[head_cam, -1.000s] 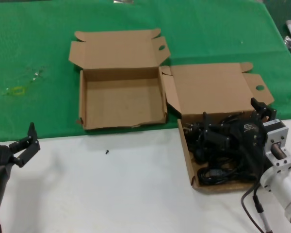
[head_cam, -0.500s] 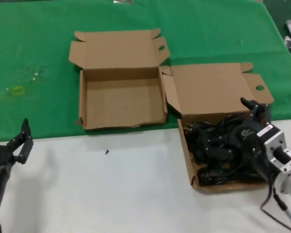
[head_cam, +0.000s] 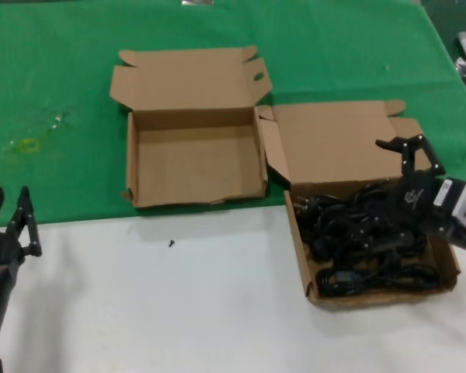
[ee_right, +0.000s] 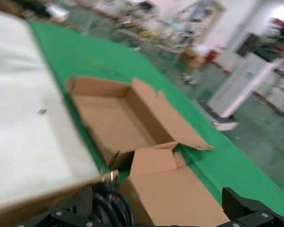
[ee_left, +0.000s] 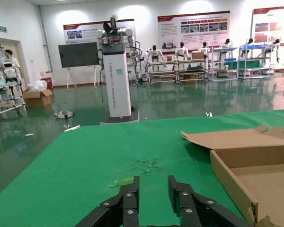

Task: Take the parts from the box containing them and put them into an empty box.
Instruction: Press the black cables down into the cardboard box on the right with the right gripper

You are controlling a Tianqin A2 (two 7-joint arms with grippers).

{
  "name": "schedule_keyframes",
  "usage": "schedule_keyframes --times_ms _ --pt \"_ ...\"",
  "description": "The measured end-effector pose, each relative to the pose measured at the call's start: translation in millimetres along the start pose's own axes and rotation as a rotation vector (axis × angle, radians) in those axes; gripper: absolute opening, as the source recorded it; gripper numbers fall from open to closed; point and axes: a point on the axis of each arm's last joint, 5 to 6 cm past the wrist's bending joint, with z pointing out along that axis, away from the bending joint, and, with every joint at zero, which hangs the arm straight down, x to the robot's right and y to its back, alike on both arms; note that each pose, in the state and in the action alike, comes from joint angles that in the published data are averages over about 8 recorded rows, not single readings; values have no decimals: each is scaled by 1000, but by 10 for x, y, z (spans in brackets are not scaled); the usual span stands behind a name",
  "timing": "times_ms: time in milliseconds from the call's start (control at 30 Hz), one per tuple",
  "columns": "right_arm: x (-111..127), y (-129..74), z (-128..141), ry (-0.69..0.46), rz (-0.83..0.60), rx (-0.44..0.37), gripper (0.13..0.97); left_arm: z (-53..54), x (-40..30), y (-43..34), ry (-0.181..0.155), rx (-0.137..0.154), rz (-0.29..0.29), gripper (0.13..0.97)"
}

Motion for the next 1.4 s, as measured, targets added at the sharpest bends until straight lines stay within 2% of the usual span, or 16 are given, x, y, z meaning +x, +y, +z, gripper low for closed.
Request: schedule_keyframes --times_ms 133,333,700,1033,1400 --pt "246 4 -11 -88 -95 -9 966 0 0 0 0 0 0 323" --pt "531 -15 -13 -213 -230 -21 966 0 0 0 0 0 0 229" --pt "820 57 58 -415 -488 -31 966 0 0 0 0 0 0 144" --pt "949 139 251 -432 -599 -23 966 0 0 0 0 0 0 143" --pt "1014 219 395 -412 -648 -25 921 0 0 0 0 0 0 143"
